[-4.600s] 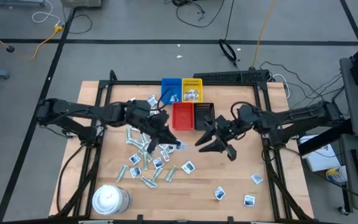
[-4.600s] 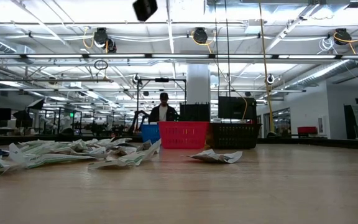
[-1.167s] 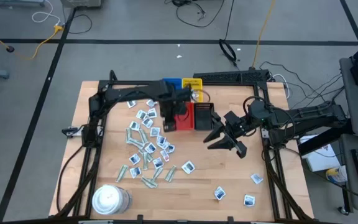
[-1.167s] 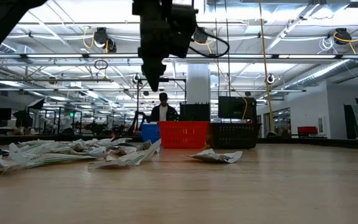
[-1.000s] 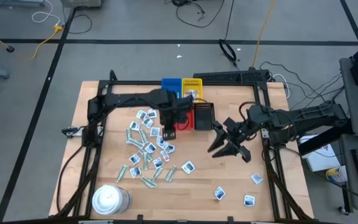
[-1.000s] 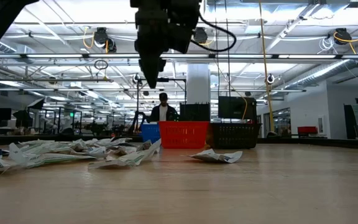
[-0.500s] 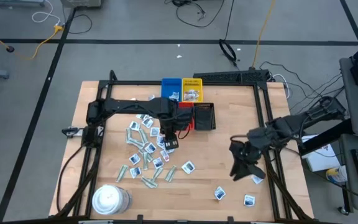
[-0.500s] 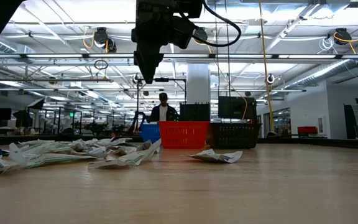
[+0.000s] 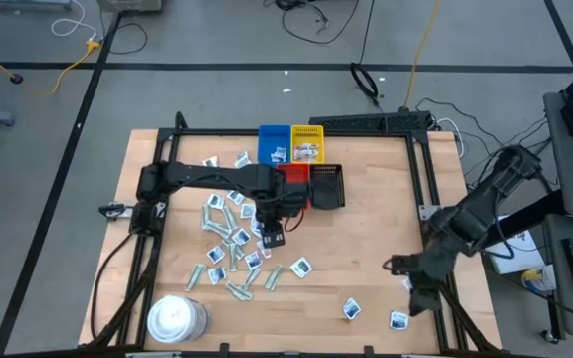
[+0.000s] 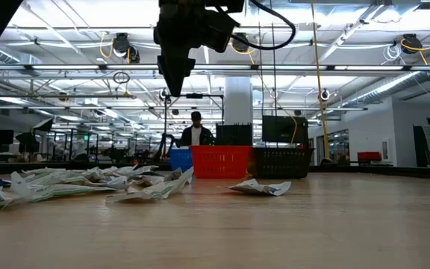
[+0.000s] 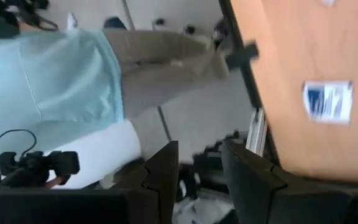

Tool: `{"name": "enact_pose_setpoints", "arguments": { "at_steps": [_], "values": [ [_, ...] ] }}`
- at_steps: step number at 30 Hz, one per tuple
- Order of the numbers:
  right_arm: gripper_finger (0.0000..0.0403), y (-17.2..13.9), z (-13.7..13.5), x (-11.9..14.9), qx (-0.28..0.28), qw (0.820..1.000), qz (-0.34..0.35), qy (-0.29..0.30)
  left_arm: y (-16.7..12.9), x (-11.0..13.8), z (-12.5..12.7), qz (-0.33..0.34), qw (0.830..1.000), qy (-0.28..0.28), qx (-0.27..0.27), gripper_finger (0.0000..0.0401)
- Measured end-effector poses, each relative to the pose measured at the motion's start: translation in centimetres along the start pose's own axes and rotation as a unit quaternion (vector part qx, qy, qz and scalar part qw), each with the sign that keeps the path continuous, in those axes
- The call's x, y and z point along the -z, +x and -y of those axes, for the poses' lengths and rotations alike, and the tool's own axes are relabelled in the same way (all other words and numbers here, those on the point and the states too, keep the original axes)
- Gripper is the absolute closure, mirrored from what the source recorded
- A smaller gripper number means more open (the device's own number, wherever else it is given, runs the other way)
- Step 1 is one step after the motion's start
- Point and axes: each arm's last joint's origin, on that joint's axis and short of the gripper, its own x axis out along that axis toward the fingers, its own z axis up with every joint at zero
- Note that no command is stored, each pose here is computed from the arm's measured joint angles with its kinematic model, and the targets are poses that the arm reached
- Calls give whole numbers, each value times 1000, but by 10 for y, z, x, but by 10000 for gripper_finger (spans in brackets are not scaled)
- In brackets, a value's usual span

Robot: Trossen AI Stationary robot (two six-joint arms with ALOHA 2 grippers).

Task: Pick & Place First Aid Supplies
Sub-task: Put the alcohol pad into the blue bin

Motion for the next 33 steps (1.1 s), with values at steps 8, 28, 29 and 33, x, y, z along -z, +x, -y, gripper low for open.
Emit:
{"name": "enact_pose_setpoints", "arguments": {
  "at_steps": [8, 28, 29, 33],
  "values": [
    [287, 18, 28, 12, 201, 978, 53, 19, 1, 1, 4, -1, 1000, 11, 0, 242],
    [287, 65, 69, 20, 410, 906, 104, 13, 1, 1, 3, 2, 1000, 15, -10, 242],
    [287, 67, 75, 20, 409, 906, 109, 25, 1, 1, 3, 2, 1000, 15, -10, 242],
    [287, 78, 94, 18, 384, 912, 129, 66, 1, 1, 3, 2, 1000, 15, -10, 242]
  ]
}}
